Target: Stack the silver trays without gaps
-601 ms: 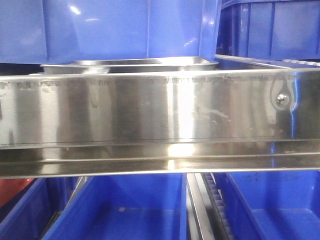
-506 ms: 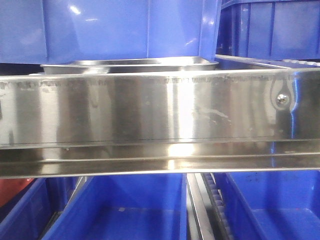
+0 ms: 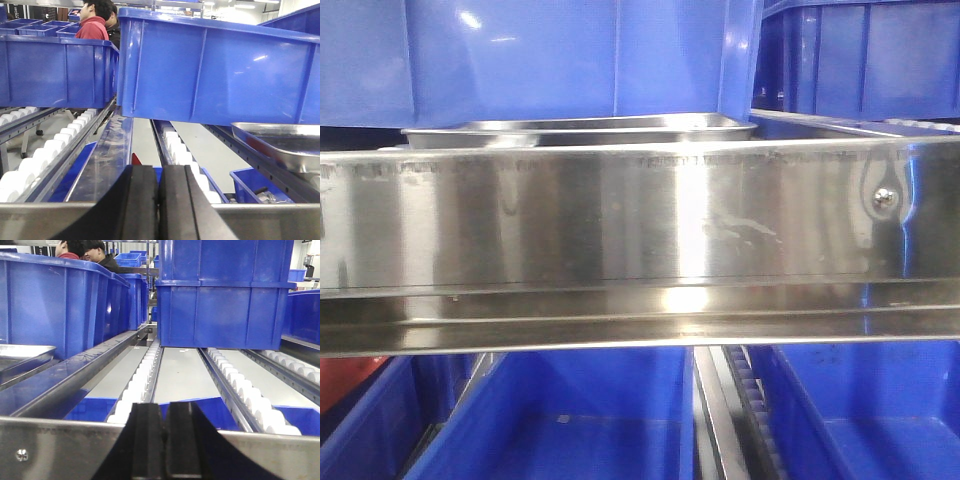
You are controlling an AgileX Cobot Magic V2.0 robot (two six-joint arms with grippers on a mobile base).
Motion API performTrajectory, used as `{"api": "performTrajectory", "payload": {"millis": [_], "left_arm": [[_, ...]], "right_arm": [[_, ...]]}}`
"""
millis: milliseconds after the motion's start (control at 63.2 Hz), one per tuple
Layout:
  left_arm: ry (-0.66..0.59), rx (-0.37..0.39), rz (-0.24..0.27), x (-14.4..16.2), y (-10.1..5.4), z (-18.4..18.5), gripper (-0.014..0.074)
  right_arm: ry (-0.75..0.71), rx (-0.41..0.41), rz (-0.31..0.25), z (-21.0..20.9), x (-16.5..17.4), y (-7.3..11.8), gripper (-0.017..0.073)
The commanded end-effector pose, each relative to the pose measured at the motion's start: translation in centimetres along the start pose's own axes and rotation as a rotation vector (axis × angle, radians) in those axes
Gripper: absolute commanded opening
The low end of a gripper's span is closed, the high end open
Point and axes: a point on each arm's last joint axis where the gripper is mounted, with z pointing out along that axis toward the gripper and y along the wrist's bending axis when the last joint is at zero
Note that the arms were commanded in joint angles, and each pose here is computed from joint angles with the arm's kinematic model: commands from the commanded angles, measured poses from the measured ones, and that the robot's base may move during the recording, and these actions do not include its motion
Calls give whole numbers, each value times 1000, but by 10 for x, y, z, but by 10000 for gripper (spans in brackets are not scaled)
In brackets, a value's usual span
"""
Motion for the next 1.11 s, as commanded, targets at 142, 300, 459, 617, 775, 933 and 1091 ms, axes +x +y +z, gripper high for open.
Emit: {"api": "performTrajectory", "payload": {"millis": [142,300,459,617,775,933,1091], "left_arm": [[-26,0,-7,-3,0,0,-6],[-26,0,-7,-3,0,0,-6],[-36,1,-7,-4,0,0,-6],[-62,3,-16,-7,0,-1,-6],[-97,7,-18,-10,-1,-1,-6],[-132,10,-26,-13,-1,-1,-6],[-106,8,-108,-29,-1,-4,-6]], "right_arm": [[-29,4,1,0,-3,0,-69],[-93,6,1,-1,-8,0,-69],[-202,9,1,-2,-18,-1,-69],[-249,11,1,-3,-22,-1,-69],[-314,13,0,-5,-28,-1,-69],[-327,13,-4,-5,-29,-1,-69],[-209,-3,174,-7,-44,-1,-69]]}}
